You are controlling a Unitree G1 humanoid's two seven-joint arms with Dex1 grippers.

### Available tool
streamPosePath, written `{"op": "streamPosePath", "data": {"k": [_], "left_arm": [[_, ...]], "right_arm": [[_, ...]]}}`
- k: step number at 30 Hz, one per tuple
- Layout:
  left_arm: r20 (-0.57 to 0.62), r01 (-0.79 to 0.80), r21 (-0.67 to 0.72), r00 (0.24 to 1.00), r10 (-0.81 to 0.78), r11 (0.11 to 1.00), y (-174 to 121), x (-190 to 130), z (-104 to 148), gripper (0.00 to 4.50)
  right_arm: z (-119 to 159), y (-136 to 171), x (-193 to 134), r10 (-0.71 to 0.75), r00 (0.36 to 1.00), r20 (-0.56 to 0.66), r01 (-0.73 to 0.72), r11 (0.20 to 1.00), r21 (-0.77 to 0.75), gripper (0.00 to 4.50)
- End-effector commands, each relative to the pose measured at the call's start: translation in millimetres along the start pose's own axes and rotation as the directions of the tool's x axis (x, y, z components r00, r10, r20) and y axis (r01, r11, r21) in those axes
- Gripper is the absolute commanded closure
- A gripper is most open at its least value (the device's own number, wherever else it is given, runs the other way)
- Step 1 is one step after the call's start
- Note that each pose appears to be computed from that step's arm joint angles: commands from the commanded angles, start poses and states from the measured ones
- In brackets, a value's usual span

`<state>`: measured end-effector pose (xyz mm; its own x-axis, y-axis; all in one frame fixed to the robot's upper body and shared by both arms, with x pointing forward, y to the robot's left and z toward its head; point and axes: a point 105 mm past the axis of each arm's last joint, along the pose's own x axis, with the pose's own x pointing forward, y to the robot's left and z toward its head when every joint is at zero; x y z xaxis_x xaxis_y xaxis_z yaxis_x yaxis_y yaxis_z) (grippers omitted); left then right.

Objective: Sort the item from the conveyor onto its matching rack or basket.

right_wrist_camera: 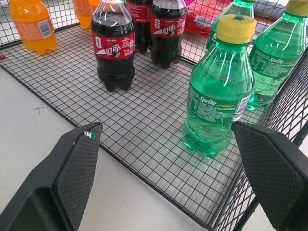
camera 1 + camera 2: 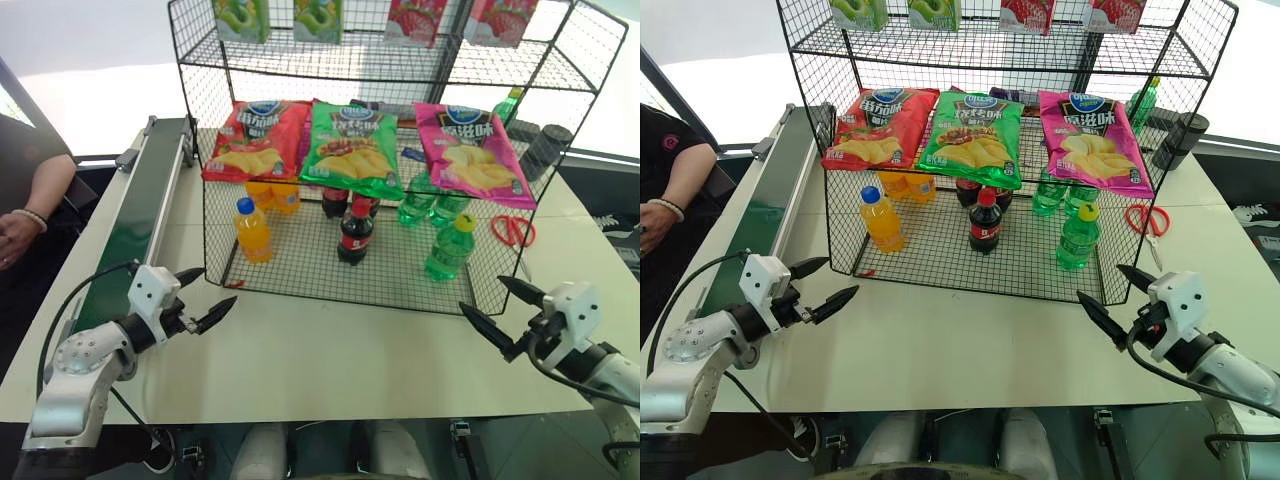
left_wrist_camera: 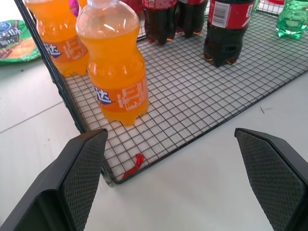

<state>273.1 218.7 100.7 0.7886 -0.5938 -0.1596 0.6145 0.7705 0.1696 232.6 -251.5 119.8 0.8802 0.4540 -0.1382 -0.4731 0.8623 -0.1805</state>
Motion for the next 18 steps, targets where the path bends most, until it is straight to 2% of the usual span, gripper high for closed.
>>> {"op": "streamPosePath", "data": {"k": [1, 18], "left_arm": [[0.035, -0.011, 0.025, 0.999, 0.01, 1.0, 2.6, -1.5, 9.1, 0.0], [0.032, -0.045, 0.031, 0.999, 0.044, 0.998, 5.6, 3.2, 6.6, 0.0]], "right_arm": [[8.5, -3.0, -0.3, -0.01, 0.999, 0.031, 0.011, 0.999, -0.03, 0.03], [11.9, -2.4, 8.9, 0.011, 0.999, 0.039, -0.01, 0.999, -0.038, 0.03]]}}
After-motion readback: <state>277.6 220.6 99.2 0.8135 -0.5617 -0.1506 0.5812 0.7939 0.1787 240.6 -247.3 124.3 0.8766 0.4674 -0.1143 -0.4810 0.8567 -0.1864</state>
